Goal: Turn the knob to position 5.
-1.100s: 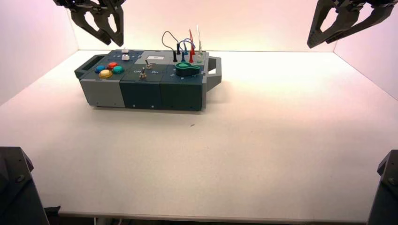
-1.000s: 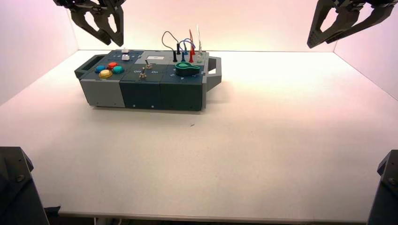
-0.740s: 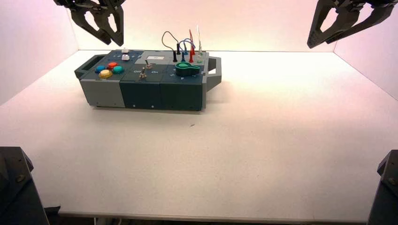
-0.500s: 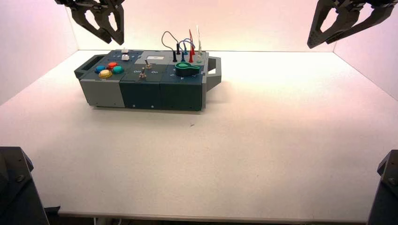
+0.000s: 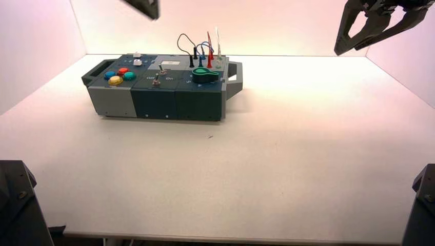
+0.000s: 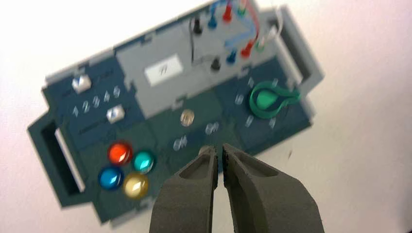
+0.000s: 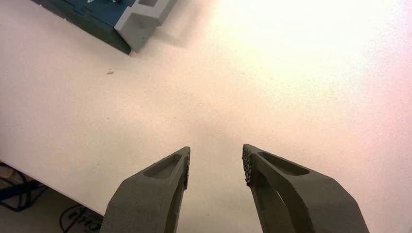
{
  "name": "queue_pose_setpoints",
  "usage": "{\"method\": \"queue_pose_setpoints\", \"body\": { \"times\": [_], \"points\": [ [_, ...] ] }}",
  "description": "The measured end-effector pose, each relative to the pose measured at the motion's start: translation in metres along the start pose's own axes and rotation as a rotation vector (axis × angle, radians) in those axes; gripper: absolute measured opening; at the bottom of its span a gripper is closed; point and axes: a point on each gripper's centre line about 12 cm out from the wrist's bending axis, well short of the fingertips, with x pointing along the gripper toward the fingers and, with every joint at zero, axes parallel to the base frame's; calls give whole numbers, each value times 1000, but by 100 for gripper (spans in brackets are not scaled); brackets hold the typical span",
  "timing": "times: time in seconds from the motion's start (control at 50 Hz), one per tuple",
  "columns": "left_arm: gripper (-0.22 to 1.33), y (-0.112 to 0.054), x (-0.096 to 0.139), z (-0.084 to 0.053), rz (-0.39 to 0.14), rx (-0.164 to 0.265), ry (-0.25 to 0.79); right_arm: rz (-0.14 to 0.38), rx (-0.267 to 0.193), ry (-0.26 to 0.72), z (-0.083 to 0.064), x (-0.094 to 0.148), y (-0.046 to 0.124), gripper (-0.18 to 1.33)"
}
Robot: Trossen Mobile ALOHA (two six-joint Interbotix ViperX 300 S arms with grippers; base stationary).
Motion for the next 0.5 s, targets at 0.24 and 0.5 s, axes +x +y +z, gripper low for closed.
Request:
{"method": "queue_pose_setpoints", "body": {
  "times": [0.24,0.5],
  "points": [
    [-2,-22,50,32,-48,53,73,0,0,14,0,3,0,108],
    [-7,-57,93,41,-90,127,128,1,-3,15,-1,3,0,108]
  ]
}}
